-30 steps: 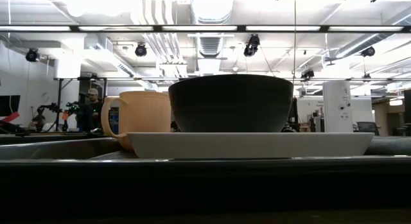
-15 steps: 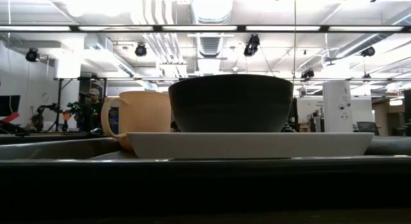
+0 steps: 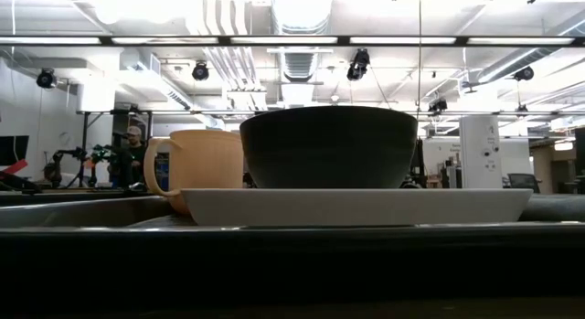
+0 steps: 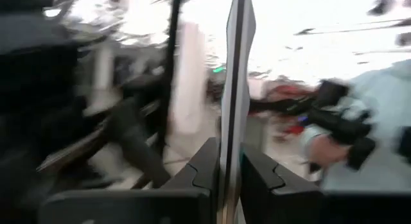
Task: Set up tray
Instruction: Put the white fork to the right of the white plate on the gray napkin
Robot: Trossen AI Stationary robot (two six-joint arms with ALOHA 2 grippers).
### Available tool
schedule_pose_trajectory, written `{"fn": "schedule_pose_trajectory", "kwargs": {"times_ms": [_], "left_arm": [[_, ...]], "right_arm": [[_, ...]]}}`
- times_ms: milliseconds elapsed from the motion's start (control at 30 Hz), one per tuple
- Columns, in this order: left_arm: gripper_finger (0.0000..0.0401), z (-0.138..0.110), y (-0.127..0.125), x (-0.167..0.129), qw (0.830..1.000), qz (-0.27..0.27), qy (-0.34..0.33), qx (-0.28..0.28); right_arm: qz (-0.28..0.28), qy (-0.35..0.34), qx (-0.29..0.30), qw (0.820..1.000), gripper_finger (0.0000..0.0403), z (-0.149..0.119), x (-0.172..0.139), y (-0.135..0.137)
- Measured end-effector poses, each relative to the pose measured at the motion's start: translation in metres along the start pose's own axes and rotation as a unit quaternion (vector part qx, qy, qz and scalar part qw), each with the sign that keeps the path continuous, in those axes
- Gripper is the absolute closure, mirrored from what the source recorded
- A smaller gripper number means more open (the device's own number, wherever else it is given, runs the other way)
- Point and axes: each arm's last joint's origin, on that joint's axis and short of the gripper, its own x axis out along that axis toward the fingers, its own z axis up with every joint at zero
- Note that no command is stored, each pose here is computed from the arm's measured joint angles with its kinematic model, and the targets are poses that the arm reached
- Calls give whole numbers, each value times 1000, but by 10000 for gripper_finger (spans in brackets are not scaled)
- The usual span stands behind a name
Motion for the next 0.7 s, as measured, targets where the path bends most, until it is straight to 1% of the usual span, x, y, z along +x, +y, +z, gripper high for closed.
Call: {"fn": "schedule_pose_trajectory", "kwargs": {"times_ms": [67, 133, 200, 233, 300, 367, 433, 500, 567, 633, 700], "left_arm": [[383, -3, 3, -1, 999, 37, 19, -1], [383, -8, 7, -1, 996, 83, 39, -3], [383, -10, 10, -2, 990, 132, 45, -4], [383, -10, 12, -3, 987, 157, 45, -3], [383, -11, 14, -4, 980, 195, 41, 0], [383, -12, 17, -3, 973, 228, 39, 5], [383, -14, 21, -1, 964, 262, 39, 8], [383, -19, 25, 2, 957, 287, 45, 9], [383, -23, 29, 5, 951, 305, 49, 9], [383, -27, 33, 10, 948, 311, 60, 7], [383, -31, 37, 14, 941, 328, 86, 7]], "right_arm": [[-40, -12, -4, 999, 209, 2, -12, 9], [-88, -28, -5, 996, 204, 2, -21, 16], [-152, -45, -6, 987, 205, 1, -27, 22], [-188, -56, -7, 981, 206, 0, -31, 25], [-265, -82, -13, 961, 210, -3, -34, 30], [-321, -104, -18, 941, 213, -4, -35, 33], [-345, -111, -21, 932, 217, -5, -33, 32], [-356, -110, -20, 928, 221, -7, -29, 30], [-366, -109, -21, 924, 225, -9, -25, 28], [-373, -109, -26, 921, 229, -9, -23, 26], [-375, -101, -32, 921, 232, -10, -23, 25]]}}
